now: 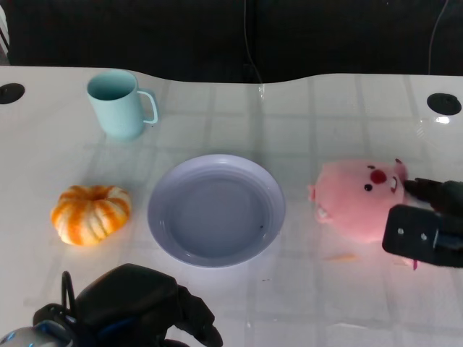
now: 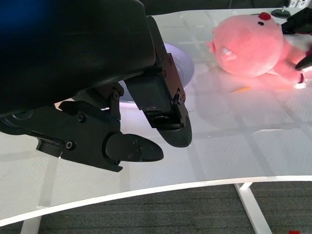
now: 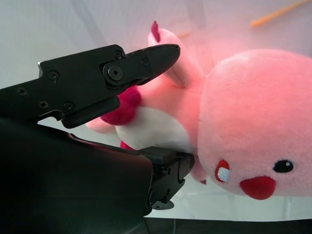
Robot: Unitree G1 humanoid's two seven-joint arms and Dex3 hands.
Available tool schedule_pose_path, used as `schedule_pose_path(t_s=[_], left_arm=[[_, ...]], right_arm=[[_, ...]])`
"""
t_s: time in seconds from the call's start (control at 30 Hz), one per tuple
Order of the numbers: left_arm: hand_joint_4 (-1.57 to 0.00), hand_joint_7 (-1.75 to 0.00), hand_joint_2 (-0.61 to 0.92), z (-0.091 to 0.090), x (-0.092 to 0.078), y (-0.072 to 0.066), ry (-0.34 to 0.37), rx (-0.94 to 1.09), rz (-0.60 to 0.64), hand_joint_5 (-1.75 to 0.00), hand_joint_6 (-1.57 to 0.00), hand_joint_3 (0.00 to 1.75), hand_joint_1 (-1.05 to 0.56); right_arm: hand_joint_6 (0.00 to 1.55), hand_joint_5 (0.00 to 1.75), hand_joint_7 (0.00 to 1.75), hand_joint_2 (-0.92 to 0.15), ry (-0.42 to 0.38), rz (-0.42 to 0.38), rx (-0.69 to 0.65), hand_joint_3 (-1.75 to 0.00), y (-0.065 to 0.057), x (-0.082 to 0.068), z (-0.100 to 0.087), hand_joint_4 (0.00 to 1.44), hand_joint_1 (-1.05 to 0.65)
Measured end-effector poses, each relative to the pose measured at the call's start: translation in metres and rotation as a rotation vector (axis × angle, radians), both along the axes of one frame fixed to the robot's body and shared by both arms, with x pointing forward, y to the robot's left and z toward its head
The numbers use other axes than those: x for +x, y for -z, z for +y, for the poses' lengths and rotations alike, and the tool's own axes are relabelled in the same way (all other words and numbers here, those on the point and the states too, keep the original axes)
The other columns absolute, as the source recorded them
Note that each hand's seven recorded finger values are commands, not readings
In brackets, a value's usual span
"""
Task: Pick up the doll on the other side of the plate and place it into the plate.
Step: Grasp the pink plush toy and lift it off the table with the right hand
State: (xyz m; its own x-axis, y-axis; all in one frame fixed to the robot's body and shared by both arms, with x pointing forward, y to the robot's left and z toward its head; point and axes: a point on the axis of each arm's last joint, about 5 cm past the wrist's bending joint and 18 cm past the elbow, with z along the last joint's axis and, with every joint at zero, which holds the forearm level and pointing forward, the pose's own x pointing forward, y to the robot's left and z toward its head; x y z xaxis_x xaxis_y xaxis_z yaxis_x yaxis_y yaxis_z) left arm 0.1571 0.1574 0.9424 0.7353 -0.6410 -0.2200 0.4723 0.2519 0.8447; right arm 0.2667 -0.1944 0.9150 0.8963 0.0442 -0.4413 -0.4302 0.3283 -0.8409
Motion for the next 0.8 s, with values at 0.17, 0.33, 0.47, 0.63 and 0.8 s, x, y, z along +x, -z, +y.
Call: schedule_pose_path(t_s=[0.17,0.33,0.47,0.63,0.8], left_arm=[[-0.76,-0.01,0.92,-0.001,-0.001,-0.002,0.002,-0.003,-0.007,-1.26,-1.08,0.24,-0.26],[-0.78,-0.01,0.92,-0.002,-0.002,-0.003,0.004,-0.006,-0.012,-1.28,-1.08,0.24,-0.26],[-0.76,-0.01,0.92,-0.003,-0.003,-0.003,0.0,-0.015,-0.008,-1.3,-1.08,0.25,-0.27],[-0.75,-0.01,0.92,-0.003,-0.003,-0.002,-0.004,-0.015,-0.002,-1.31,-1.08,0.26,-0.28],[-0.75,-0.01,0.92,0.0,-0.007,0.001,-0.005,-0.011,0.014,-1.32,-1.07,0.25,-0.26]], right_arm=[[0.61,0.11,0.07,-0.92,0.008,-0.001,-0.029,-0.08,0.004,0.015,0.005,0.48,-0.57],[0.96,0.39,0.07,-0.91,0.02,-0.1,-0.015,-0.03,0.012,0.02,0.008,0.91,-0.3],[1.29,1.17,0.07,-0.92,0.032,-0.212,0.019,-0.08,0.023,0.019,0.009,0.91,-0.18],[1.03,1.52,0.71,-0.78,0.035,-0.292,0.026,-0.49,0.03,0.018,0.009,0.78,-0.23],[0.89,1.53,0.99,-0.7,0.038,-0.334,0.042,-0.61,0.031,0.014,0.011,0.75,-0.23]])
